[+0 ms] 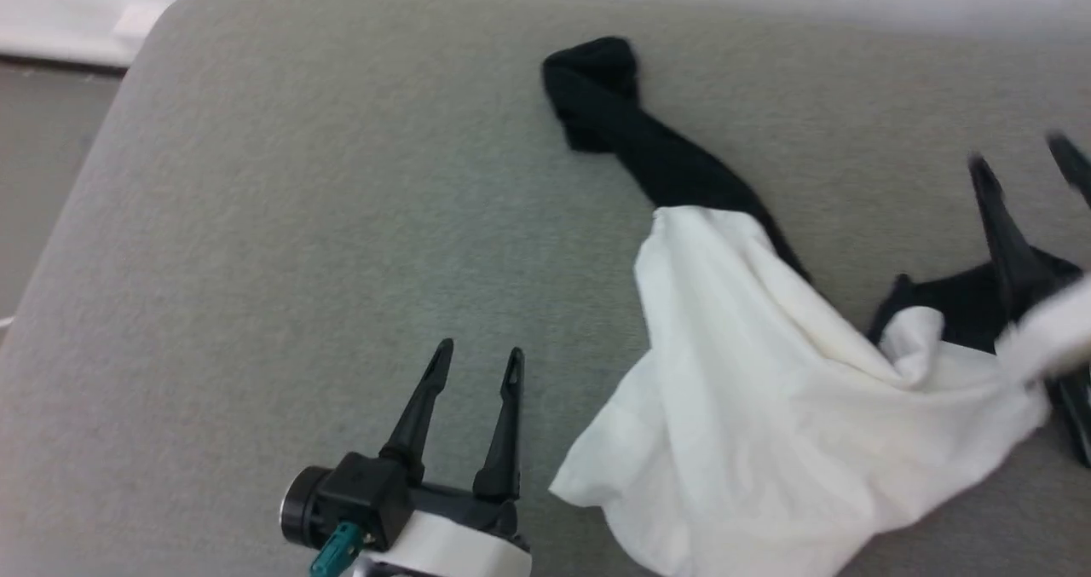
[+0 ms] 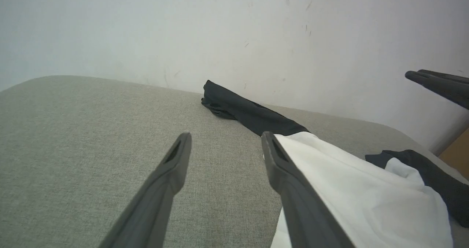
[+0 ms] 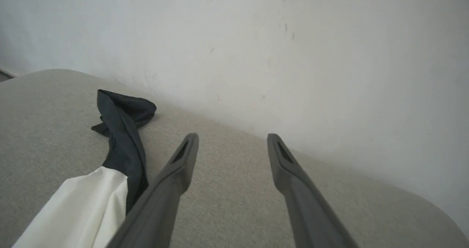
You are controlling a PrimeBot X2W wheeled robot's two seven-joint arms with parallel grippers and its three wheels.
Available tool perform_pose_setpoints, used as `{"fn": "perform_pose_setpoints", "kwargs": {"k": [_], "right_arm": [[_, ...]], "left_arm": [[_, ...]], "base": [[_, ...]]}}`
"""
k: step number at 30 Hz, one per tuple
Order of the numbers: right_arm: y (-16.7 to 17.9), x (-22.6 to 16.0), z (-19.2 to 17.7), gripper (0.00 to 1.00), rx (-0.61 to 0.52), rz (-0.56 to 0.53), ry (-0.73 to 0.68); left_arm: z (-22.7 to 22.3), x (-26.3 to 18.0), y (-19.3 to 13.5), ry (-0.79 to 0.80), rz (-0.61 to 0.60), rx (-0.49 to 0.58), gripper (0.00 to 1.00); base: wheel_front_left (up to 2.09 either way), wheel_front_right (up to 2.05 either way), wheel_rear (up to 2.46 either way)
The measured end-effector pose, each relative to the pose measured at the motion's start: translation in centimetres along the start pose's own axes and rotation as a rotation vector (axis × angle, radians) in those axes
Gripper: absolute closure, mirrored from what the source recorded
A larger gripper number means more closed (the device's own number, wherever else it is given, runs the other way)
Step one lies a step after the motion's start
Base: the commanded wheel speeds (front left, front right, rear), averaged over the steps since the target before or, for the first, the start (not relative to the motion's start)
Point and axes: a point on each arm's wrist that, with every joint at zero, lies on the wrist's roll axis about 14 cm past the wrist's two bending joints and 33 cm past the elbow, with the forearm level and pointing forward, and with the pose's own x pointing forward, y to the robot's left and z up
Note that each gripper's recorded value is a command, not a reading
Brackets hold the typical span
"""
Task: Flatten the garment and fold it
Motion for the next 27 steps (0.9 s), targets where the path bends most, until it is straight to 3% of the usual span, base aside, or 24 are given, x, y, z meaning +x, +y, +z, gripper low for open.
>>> {"fn": "perform_pose_setpoints", "kwargs": {"k": [6, 11, 17, 27], "right_arm": [[-1.6, -10.8, -1.2, 0.00, 0.048, -0.262, 0.009], [-1.6, -15.8, -0.7, 0.00, 0.097, -0.388, 0.000], [-2.6, -17.5, 0.9, 0.00, 0.076, -0.440, -0.048], [-1.8, -15.5, -0.4, 0.00, 0.112, -0.401, -0.010]], "left_arm": [[0.3, 0.1, -1.9, -0.006, -0.084, 0.004, 0.00], [0.7, 0.3, -3.3, 0.000, -0.146, 0.013, 0.00], [-3.6, 0.1, -4.7, 0.239, -0.249, 0.083, 0.00], [-10.8, -0.7, -6.2, 0.656, -0.410, 0.254, 0.00]], "base": [[0.00, 0.00, 0.00], [0.00, 0.00, 0.00], [0.00, 0.00, 0.00], [0.00, 0.00, 0.00]]}}
